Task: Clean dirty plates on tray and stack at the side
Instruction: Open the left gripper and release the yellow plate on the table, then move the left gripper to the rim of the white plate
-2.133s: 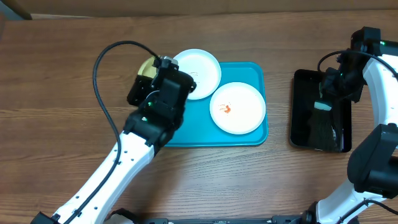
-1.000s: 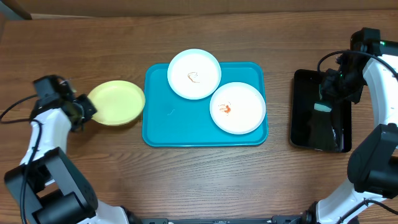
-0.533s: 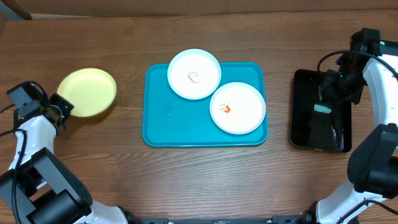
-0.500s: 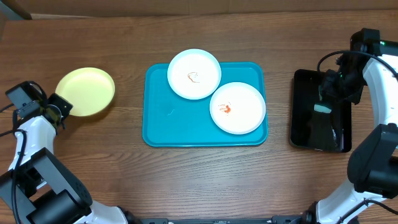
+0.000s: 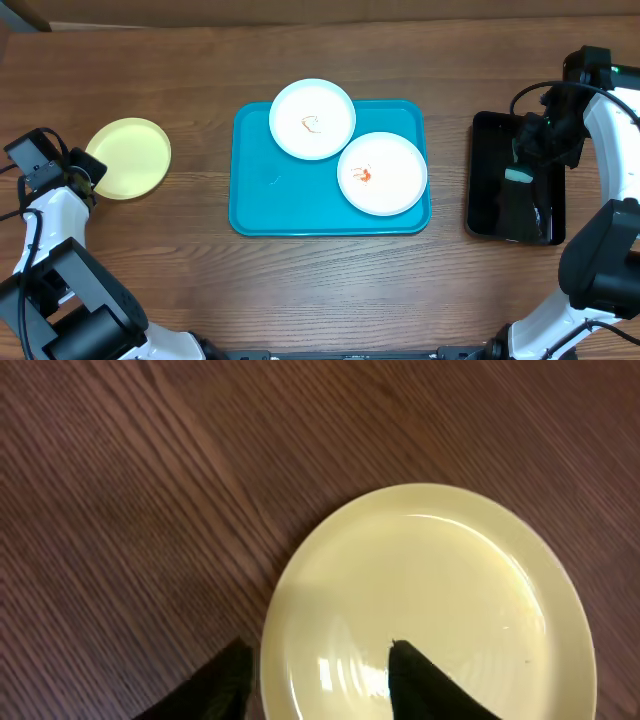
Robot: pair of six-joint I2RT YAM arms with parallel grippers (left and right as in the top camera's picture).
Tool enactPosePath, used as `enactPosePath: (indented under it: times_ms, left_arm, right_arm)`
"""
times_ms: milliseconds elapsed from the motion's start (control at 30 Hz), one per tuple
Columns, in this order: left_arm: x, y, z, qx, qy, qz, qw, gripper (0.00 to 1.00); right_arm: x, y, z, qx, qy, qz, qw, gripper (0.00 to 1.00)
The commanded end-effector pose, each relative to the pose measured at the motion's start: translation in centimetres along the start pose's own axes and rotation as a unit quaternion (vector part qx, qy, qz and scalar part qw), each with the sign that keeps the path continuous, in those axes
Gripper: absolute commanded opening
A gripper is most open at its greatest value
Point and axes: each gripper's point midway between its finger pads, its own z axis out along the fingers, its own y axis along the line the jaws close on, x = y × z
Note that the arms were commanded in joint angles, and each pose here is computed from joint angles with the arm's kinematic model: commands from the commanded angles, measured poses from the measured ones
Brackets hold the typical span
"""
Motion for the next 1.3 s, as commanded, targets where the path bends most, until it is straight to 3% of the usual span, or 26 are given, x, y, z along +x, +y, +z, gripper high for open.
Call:
enactPosePath:
  times_ms: [0, 167, 233, 300, 400, 500, 567, 767, 833, 967, 1100, 1267]
  left_arm:
    - [-0.2, -0.2, 0.1, 0.006, 0.005, 0.005, 1.000, 0.49]
    - [0.7, -1.9, -1.3, 0.041, 0.044, 0.018, 0.998, 0.40]
    - [1.0, -3.1, -2.6, 0.055, 0.066, 0.025, 0.996, 0.42]
    - [1.6, -5.4, -4.4, 0.088, 0.096, 0.039, 0.991, 0.52]
    - [2.8, -9.3, -7.8, 0.131, 0.139, 0.068, 0.979, 0.61]
    - [5.2, -14.4, -11.8, 0.197, 0.175, 0.144, 0.954, 0.77]
    - [6.9, -17.5, -13.9, 0.240, 0.184, 0.186, 0.935, 1.00]
    - [13.1, -23.1, -18.0, 0.324, 0.238, 0.247, 0.882, 1.00]
    - [14.3, -23.7, -18.5, 0.324, 0.240, 0.267, 0.875, 0.98]
    - [16.2, -23.9, -18.6, 0.285, 0.233, 0.311, 0.876, 0.96]
    - [17.1, -23.9, -18.6, 0.259, 0.222, 0.338, 0.877, 0.95]
    - [17.2, -23.9, -18.6, 0.254, 0.220, 0.337, 0.879, 0.92]
  right_arm:
    - [0.1, 0.2, -0.6, -0.005, -0.009, -0.006, 1.000, 0.04]
    - [0.1, 0.2, -0.6, -0.004, -0.008, -0.006, 1.000, 0.04]
    - [0.2, 0.2, -0.6, -0.004, -0.007, -0.006, 1.000, 0.16]
    - [0.2, 0.2, -0.6, -0.004, -0.006, -0.005, 1.000, 0.25]
    - [0.3, 0.2, -0.6, -0.004, -0.004, -0.005, 1.000, 0.26]
    - [0.3, 0.2, -0.6, -0.004, -0.004, -0.005, 1.000, 0.26]
    - [0.3, 0.3, -0.6, -0.006, -0.004, -0.005, 1.000, 0.26]
    - [0.4, 0.5, -0.6, -0.013, -0.002, -0.005, 1.000, 0.20]
    - [0.4, 0.5, -0.6, -0.013, -0.002, -0.005, 1.000, 0.20]
    - [0.4, 0.5, -0.6, -0.013, -0.003, -0.005, 1.000, 0.19]
    - [0.4, 0.5, -0.6, -0.013, -0.003, -0.005, 1.000, 0.04]
    - [0.4, 0.5, -0.6, -0.013, -0.003, -0.005, 1.000, 0.04]
